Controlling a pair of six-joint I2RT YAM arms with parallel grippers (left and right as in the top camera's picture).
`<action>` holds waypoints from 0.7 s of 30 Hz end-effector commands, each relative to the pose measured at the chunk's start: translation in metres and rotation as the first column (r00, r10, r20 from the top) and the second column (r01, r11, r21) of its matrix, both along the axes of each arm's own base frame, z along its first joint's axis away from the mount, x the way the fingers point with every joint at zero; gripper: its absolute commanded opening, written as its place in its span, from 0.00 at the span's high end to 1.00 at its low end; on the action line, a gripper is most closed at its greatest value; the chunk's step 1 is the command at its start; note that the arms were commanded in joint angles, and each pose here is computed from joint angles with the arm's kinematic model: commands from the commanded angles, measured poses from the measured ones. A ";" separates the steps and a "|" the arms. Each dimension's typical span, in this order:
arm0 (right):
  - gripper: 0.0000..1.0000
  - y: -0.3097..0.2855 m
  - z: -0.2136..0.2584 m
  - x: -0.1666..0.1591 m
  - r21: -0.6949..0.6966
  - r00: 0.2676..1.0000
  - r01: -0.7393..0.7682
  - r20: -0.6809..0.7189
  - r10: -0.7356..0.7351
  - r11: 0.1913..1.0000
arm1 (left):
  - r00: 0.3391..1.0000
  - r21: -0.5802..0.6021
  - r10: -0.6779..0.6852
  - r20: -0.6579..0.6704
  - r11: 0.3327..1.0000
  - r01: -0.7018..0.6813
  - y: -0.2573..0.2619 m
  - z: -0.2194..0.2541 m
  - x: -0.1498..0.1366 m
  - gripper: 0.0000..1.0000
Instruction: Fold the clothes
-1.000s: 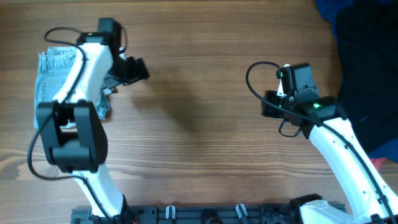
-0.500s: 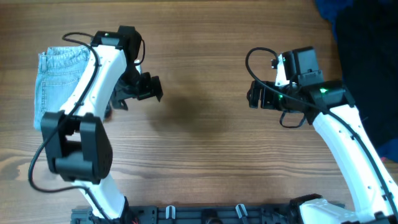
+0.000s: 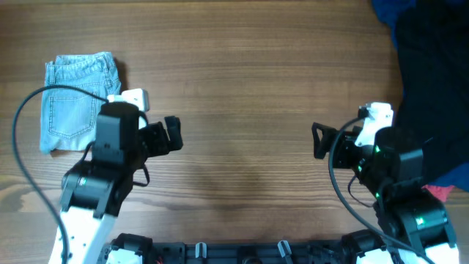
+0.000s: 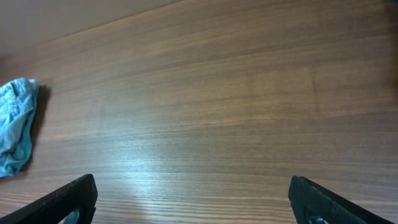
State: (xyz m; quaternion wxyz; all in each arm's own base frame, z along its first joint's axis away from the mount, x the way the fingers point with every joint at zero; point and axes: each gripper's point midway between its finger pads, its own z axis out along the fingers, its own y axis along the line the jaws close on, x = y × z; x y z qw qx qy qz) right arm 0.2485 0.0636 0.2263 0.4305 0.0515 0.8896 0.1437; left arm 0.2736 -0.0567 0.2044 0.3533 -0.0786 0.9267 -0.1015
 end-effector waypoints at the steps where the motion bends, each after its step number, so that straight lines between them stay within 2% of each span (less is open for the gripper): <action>1: 0.00 -0.005 -0.007 -0.001 -0.015 1.000 0.027 -0.011 -0.027 1.000 | 0.999 0.054 0.036 0.037 0.998 -0.038 0.013 0.004 -0.002 0.00; 12: 0.00 -0.002 -0.042 0.012 -0.051 0.988 0.022 -0.150 -0.030 0.998 | 0.999 0.060 0.036 0.014 0.998 -0.037 0.012 -0.002 0.000 0.00; 15: 0.00 -0.008 -0.046 0.004 -0.070 0.983 0.033 -0.176 -0.044 0.997 | 0.999 0.060 0.036 0.014 0.998 -0.037 0.012 -0.002 0.000 0.00; 17: 0.00 -0.016 -0.029 0.004 -0.079 0.995 0.047 -0.085 -0.054 0.996 | 0.999 0.060 0.036 0.014 0.998 -0.037 0.012 -0.002 0.000 0.00; 21: 0.00 -0.027 0.010 -0.002 -0.127 0.977 0.029 0.212 -0.002 0.991 | 0.999 0.060 0.036 0.014 0.998 -0.037 0.012 -0.002 0.000 0.00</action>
